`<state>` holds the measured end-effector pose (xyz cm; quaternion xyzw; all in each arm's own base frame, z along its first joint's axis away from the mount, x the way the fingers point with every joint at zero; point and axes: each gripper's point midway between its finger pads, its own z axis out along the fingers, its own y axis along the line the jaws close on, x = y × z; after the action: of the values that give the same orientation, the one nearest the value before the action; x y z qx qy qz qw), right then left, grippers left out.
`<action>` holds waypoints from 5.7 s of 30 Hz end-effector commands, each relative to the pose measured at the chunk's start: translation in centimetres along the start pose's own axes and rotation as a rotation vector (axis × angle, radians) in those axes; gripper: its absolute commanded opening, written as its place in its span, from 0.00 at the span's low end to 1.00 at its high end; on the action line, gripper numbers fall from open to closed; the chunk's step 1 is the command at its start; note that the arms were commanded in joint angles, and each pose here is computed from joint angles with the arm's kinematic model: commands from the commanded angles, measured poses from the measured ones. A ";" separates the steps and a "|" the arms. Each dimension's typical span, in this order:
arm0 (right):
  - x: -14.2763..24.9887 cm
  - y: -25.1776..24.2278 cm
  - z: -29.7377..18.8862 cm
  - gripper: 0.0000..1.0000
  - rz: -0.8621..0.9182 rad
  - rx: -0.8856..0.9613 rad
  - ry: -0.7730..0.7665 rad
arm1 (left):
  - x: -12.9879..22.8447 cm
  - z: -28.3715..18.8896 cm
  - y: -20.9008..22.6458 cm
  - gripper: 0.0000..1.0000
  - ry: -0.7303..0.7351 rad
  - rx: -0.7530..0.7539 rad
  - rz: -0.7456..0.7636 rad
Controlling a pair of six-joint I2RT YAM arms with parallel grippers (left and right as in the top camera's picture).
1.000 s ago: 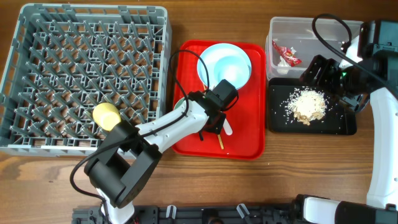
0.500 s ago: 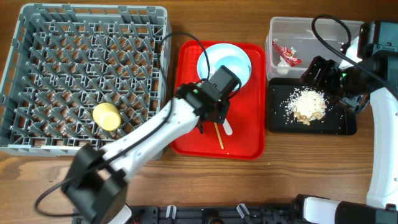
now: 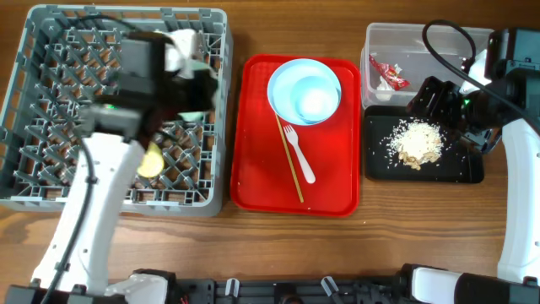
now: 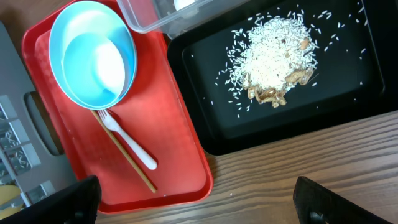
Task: Sort waste into correct bins and load items into the dishwasher rack
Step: 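Carry the green bowl into the dish rack and release it, then reach the left gripper to the blue bowl on the plate and grasp, then lift the blue bowl with the left gripper and set it in the rack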
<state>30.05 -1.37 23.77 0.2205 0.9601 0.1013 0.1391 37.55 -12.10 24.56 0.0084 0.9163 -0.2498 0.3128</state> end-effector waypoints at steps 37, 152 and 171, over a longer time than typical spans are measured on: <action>0.2 0.0 -0.5 1.00 -0.014 -0.001 -0.001 | 0.7 0.8 25.3 0.72 -0.017 0.246 -0.700; -0.6 -7.6 -2.6 1.00 0.169 0.178 -0.065 | -9.1 3.7 0.9 0.04 -0.009 0.562 -0.064; -0.3 -7.7 -2.6 1.00 0.163 0.181 -0.052 | -9.9 10.6 11.5 0.04 -0.016 0.597 -0.331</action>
<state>26.85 -8.49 23.58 0.3169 0.9399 0.0273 0.1238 53.18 -7.16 18.99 -0.0322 0.7901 -0.5528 0.2629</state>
